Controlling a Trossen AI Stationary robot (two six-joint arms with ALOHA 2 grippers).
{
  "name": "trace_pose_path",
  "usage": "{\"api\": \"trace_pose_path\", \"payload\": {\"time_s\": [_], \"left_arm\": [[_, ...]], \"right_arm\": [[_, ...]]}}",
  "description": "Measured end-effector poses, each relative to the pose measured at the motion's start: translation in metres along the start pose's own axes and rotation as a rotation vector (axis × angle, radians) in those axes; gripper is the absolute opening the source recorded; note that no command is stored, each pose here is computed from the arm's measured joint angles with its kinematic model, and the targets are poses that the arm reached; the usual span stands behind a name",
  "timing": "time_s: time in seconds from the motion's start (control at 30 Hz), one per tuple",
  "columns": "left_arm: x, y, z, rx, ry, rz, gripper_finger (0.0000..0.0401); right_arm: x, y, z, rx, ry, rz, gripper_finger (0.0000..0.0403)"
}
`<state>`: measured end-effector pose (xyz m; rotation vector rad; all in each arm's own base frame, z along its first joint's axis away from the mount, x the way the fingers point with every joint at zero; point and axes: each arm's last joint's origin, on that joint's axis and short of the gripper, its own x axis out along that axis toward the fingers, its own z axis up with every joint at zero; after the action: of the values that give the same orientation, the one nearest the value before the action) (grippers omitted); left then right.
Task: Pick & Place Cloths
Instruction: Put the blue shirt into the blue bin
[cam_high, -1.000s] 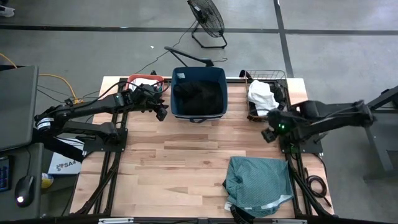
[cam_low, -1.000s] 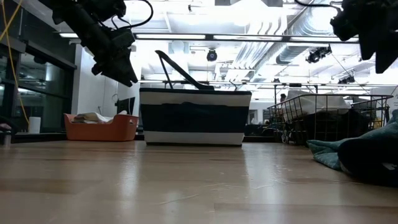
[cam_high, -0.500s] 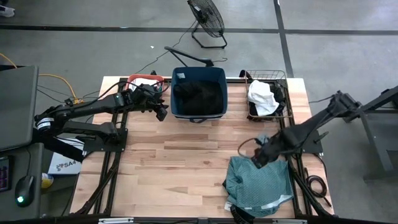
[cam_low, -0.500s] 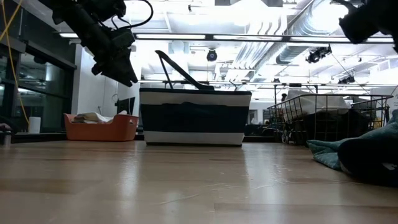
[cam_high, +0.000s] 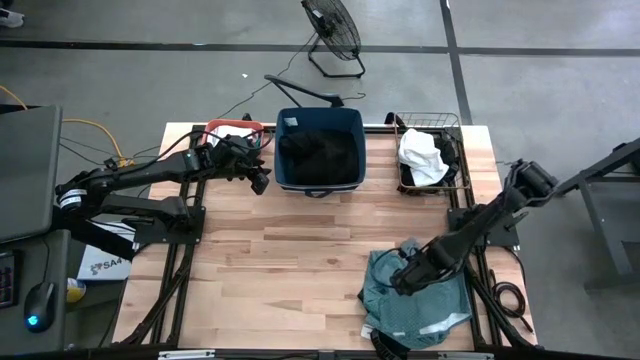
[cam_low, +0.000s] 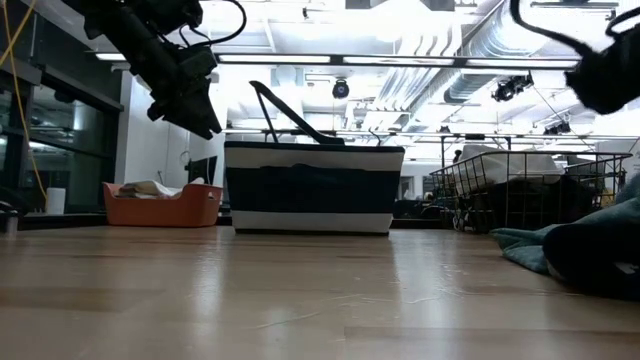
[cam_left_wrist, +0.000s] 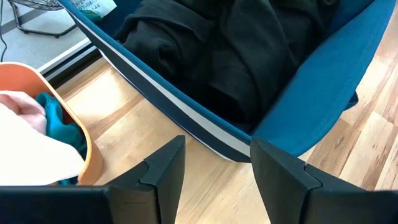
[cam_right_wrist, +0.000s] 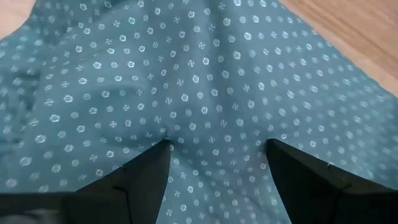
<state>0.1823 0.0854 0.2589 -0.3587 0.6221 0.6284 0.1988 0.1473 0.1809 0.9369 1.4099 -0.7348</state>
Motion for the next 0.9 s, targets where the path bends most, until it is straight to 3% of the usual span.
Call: {"api": "trace_pose_path", "payload": {"time_s": [0.4, 0.6, 0.73, 0.9], "left_arm": [[0.0, 0.0, 0.0, 0.005, 0.001, -0.005, 0.0179], [0.0, -0.001, 0.0, 0.008, 0.005, -0.018, 0.0179], [0.0, 0.0, 0.0, 0.009, 0.005, -0.018, 0.0179], [0.0, 0.0, 0.0, 0.011, 0.006, -0.018, 0.0179]], "right_arm": [[0.045, 0.012, 0.012, 0.041, 0.015, -0.154, 0.0261], [0.055, 0.015, 0.024, 0.021, 0.042, -0.149, 0.0255], [0.058, 0.014, 0.031, 0.027, 0.068, -0.129, 0.0222], [0.059, 0.014, 0.035, 0.009, 0.085, -0.119, 0.0147]]}}
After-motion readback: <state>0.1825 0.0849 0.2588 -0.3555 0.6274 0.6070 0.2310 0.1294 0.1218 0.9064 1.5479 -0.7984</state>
